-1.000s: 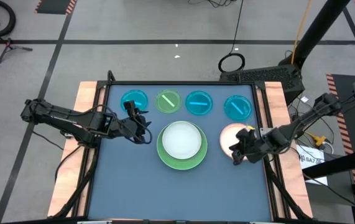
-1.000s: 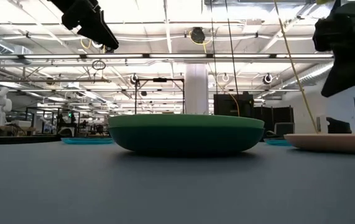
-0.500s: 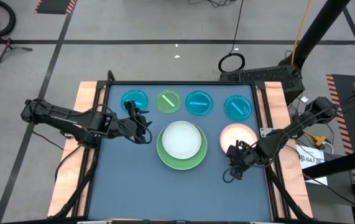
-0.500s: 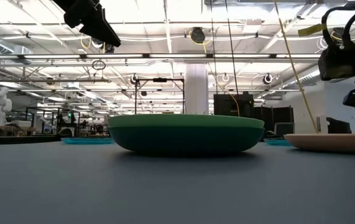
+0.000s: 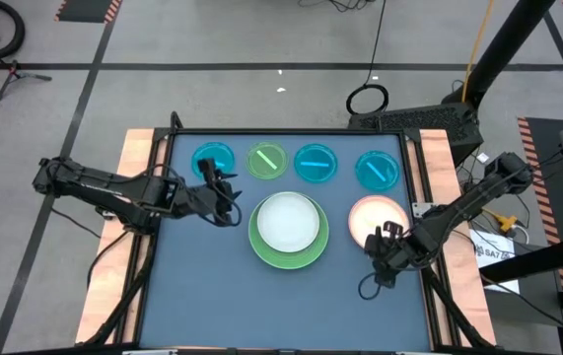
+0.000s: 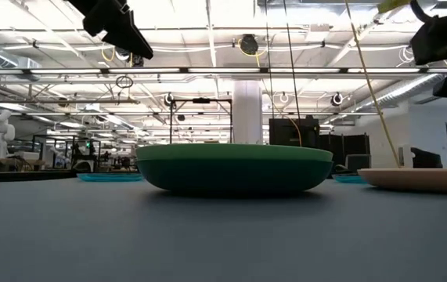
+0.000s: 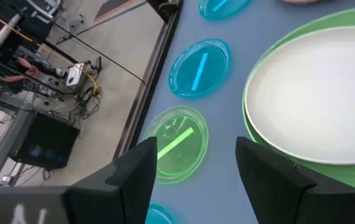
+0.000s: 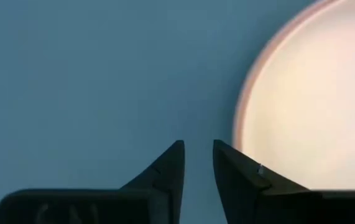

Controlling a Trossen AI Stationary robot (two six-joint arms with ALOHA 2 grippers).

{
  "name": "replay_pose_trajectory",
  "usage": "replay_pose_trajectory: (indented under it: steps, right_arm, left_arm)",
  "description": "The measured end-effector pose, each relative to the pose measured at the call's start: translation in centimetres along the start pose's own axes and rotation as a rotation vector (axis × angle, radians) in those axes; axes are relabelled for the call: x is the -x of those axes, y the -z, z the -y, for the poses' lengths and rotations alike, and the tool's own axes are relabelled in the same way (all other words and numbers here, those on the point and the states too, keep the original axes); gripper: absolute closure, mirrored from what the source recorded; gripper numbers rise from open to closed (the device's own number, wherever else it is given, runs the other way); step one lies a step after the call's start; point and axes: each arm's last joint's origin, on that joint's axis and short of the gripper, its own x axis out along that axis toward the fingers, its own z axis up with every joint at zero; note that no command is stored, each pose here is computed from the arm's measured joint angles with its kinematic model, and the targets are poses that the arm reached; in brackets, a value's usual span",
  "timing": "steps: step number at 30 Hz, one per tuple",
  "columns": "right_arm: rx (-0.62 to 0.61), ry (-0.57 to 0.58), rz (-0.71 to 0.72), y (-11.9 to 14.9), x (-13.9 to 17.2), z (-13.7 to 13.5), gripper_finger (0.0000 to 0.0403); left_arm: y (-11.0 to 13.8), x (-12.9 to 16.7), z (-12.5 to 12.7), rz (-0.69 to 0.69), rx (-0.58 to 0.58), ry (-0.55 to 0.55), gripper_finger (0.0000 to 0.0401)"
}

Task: Stack plastic plates
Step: Remove the light orange plate from the orange plate to the middle left of the table

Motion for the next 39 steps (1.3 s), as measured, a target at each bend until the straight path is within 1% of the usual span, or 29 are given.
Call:
replay_pose_trajectory:
  steps: [3, 5, 8, 11, 14, 21, 25, 32, 39]
  right_arm:
    - [-0.007, 0.06, 0.009, 0.3, -0.3, 0.5, 0.0308]
    - [-0.007, 0.078, 0.001, 0.5, -0.6, 0.8, 0.0292]
    - [-0.02, 0.074, -0.001, 0.7, -1.0, 0.9, 0.0273]
    - [-0.046, 0.049, 0.016, 0.6, -1.3, 0.7, 0.0262]
    - [-0.066, 0.032, 0.028, 0.5, -1.3, 0.6, 0.026]
    - [-0.07, 0.025, 0.033, 0.4, -1.4, 0.4, 0.0259]
    - [-0.063, 0.029, -0.001, 0.4, -2.0, 0.0, 0.0259]
    - [-0.041, 0.071, -0.065, 0.7, -3.3, -0.5, 0.0259]
    - [-0.024, 0.149, -0.08, 0.9, -3.6, 0.0, 0.0259]
  left_arm:
    - [-0.2, -0.2, -0.2, 0.011, 0.011, -0.01, 0.0178]
    - [-0.1, -0.2, -0.3, 0.009, 0.014, -0.014, 0.0178]
    - [-0.1, -0.3, -0.4, 0.006, 0.017, -0.018, 0.0178]
    - [-0.1, -0.3, -0.4, 0.006, 0.017, -0.018, 0.0178]
    - [-0.1, -0.3, -0.4, 0.006, 0.017, -0.018, 0.0178]
    - [-0.1, -0.3, -0.4, 0.005, 0.015, -0.018, 0.0178]
    - [-0.1, -0.3, -0.4, 0.004, 0.015, -0.018, 0.0178]
    - [-0.1, -0.3, -0.4, 0.003, 0.014, -0.017, 0.0178]
    - [-0.1, -0.3, -0.4, 0.003, 0.014, -0.017, 0.0178]
